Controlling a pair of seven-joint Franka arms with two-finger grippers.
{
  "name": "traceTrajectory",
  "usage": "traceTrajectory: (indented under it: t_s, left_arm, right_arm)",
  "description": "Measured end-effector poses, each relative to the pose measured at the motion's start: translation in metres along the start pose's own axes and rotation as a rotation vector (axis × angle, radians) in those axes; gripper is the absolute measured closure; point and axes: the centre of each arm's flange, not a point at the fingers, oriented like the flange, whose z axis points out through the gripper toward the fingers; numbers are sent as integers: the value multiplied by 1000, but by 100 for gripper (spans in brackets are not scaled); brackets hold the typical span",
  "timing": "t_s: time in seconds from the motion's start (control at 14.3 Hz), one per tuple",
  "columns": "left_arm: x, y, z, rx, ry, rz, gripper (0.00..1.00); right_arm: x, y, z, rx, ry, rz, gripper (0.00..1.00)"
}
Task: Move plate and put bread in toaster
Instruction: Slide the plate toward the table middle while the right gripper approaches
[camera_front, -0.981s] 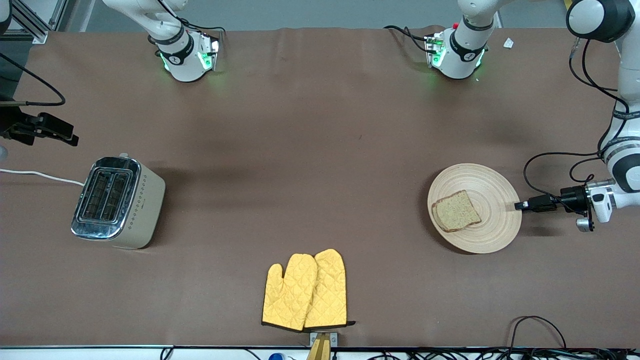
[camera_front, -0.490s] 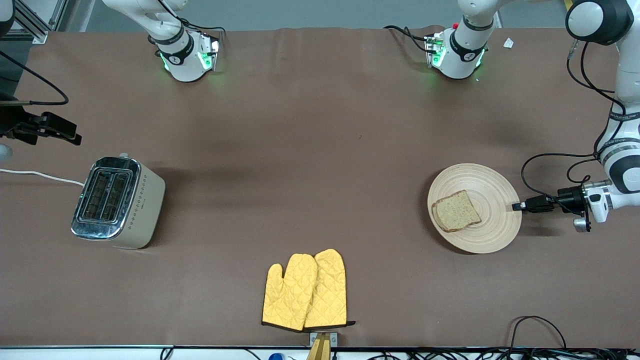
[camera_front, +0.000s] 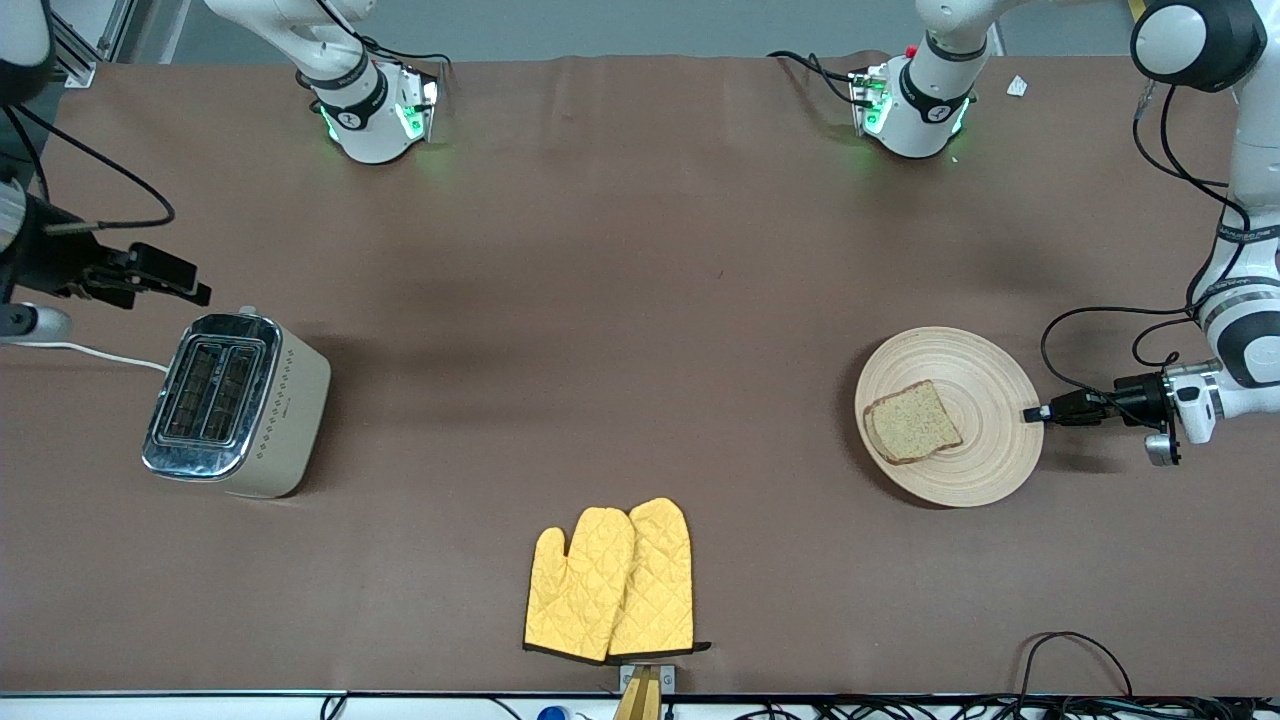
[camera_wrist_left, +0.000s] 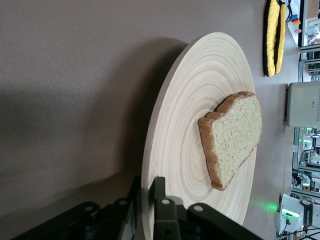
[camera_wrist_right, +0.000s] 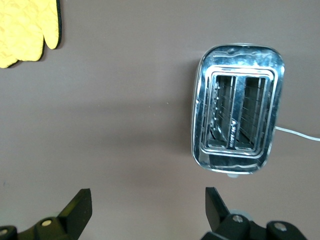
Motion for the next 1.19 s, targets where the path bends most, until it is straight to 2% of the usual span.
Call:
traceTrajectory:
  t_s: [0.56,0.84,1.19]
  left_arm:
    - [12,15,-1,-36,12,125,90]
    - [28,47,29,-102,-22,170,90]
    - [49,104,79,-192,-88,96,91]
  right_arm:
    - [11,-30,54,3,39,26,0]
    - [18,-38,85,3,34,46,0]
    - [28,-37,113,0,7,62,0]
